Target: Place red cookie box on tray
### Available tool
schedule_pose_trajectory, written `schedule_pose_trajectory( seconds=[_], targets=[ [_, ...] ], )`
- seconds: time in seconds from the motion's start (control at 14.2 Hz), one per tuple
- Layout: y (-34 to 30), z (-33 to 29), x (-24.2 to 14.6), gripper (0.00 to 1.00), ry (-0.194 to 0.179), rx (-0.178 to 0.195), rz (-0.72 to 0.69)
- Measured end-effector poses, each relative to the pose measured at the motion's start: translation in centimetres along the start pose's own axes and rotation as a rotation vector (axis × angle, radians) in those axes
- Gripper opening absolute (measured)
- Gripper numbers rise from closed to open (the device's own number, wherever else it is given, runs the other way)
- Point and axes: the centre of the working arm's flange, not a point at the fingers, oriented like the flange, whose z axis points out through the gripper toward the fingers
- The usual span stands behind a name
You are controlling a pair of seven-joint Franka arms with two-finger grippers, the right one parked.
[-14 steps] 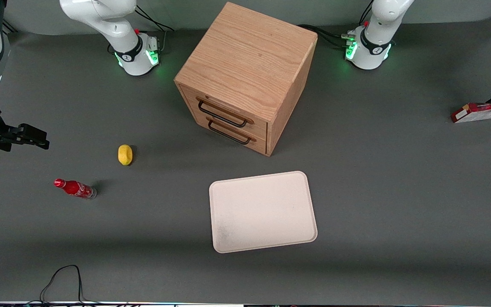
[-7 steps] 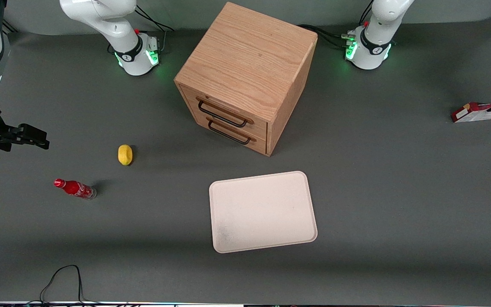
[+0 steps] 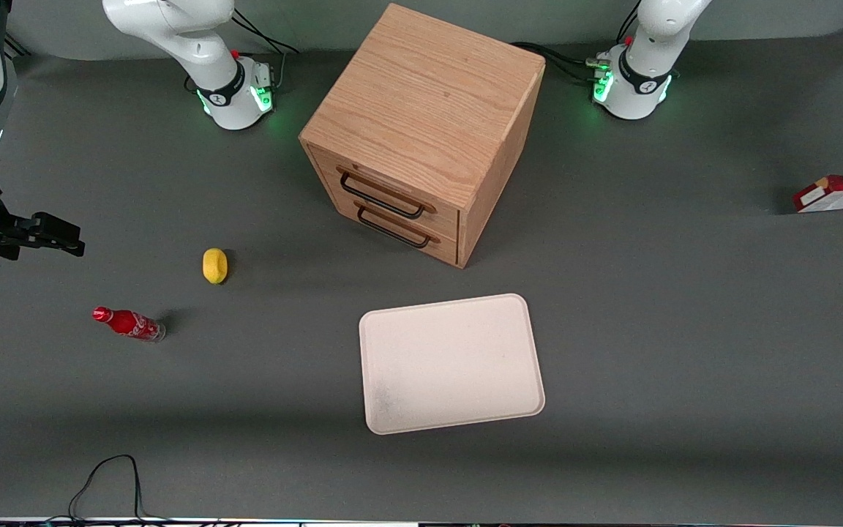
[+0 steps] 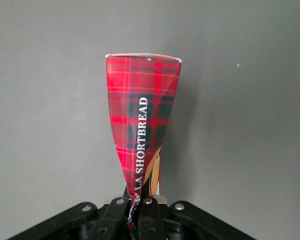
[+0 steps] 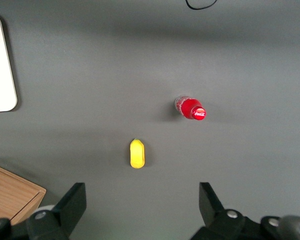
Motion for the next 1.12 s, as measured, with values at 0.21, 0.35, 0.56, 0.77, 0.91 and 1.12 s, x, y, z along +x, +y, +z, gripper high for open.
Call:
schedule_pose_trajectory(
  seconds=[0.21,0.35,0.56,0.77,0.91,1.12],
  targets=[
    [-2.8,-6.2,0.9,0.04,0.003,-0.014,-0.065],
    [-4.6,-9.5,1.8,0.04,-0.001,-0.016,-0.121],
    [-7.4,-13.7,4.6,0.04,-0.017,-0.018,-0.217],
    [-9.7,-17.6,8.2,0.04,-0.032,-0.024,-0.402],
    [-10.9,-20.1,11.0,0.04,-0.039,-0.029,-0.573],
    [-12.6,-22.6,16.0,0.04,-0.051,-0.032,-0.835]
  ],
)
